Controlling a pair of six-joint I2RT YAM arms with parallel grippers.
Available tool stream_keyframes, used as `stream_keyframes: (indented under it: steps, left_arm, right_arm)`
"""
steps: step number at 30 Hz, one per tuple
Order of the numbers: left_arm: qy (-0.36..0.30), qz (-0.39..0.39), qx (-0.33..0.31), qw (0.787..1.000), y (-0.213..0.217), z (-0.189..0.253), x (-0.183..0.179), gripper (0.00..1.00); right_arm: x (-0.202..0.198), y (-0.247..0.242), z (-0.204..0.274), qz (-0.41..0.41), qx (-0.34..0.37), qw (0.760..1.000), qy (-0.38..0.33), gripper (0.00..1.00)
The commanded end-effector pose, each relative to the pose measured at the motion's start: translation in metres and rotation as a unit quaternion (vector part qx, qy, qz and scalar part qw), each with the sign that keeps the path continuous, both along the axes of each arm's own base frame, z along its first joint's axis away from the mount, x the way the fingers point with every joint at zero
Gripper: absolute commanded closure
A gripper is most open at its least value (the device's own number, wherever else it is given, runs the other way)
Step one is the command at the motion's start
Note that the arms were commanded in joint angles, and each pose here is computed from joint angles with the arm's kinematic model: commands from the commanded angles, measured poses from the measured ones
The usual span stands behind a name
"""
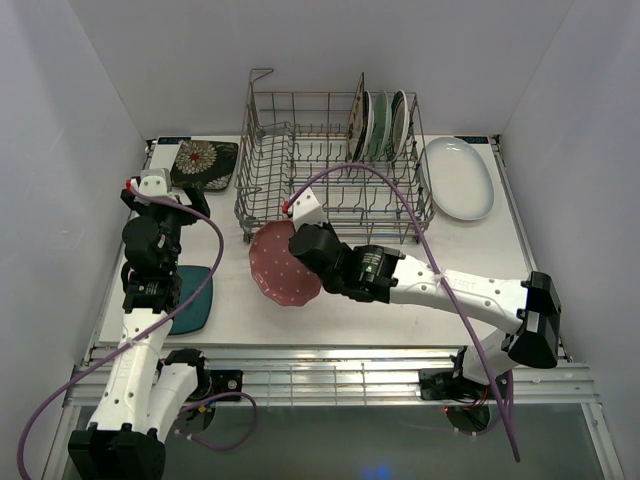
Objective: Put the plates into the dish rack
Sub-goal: Pick up the plate at the center of the board, then insert the plate into the dish rack.
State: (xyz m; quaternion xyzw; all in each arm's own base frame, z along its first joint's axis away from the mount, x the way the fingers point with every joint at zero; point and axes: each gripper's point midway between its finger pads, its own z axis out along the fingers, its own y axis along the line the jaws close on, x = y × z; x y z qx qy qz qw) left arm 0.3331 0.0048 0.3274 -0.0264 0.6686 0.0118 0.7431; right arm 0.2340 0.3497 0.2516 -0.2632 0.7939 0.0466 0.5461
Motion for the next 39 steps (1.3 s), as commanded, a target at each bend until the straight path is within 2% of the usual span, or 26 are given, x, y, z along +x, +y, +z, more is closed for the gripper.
stream_keyframes:
  steps: [1,10,13,22,30,31,32,35,39]
  left_arm:
    - [-0.007,0.001,0.002,1.0,0.001,0.006,-0.003,0.02]
    - [-0.007,0.002,0.002,1.0,0.001,0.005,-0.003,0.02]
    - [-0.007,0.002,0.002,1.0,0.001,0.005,-0.003,0.02]
    - [-0.007,0.003,0.002,1.0,0.002,0.005,-0.003,0.02]
    - [-0.007,0.0,0.002,1.0,0.001,0.005,-0.002,0.02]
    - [-0.007,0.0,0.002,1.0,0.001,0.005,-0.002,0.02]
    - [-0.007,0.0,0.003,1.0,0.001,0.006,-0.002,0.02]
    - [-0.006,0.0,0.002,1.0,0.001,0.004,-0.002,0.02]
    - [-0.006,-0.001,0.002,1.0,0.0,0.004,-0.002,0.02]
  right_arm:
    - [0.011,-0.008,0.115,-0.044,0.139,0.986,-0.081,0.92]
    - [0.029,-0.023,0.177,-0.107,0.139,0.974,-0.144,0.92]
    - [0.041,-0.024,0.183,-0.139,0.117,0.97,-0.161,0.92]
    - [0.073,-0.042,0.215,-0.192,0.113,0.956,-0.189,0.92]
    - [0.106,-0.063,0.234,-0.263,0.089,0.933,-0.23,0.92]
    - [0.108,-0.064,0.244,-0.274,0.117,0.923,-0.242,0.92]
    - [0.112,-0.066,0.241,-0.28,0.088,0.923,-0.25,0.92]
    - [0.122,-0.068,0.241,-0.305,0.069,0.914,-0.258,0.92]
    - [0.135,-0.069,0.253,-0.318,0.071,0.907,-0.267,0.92]
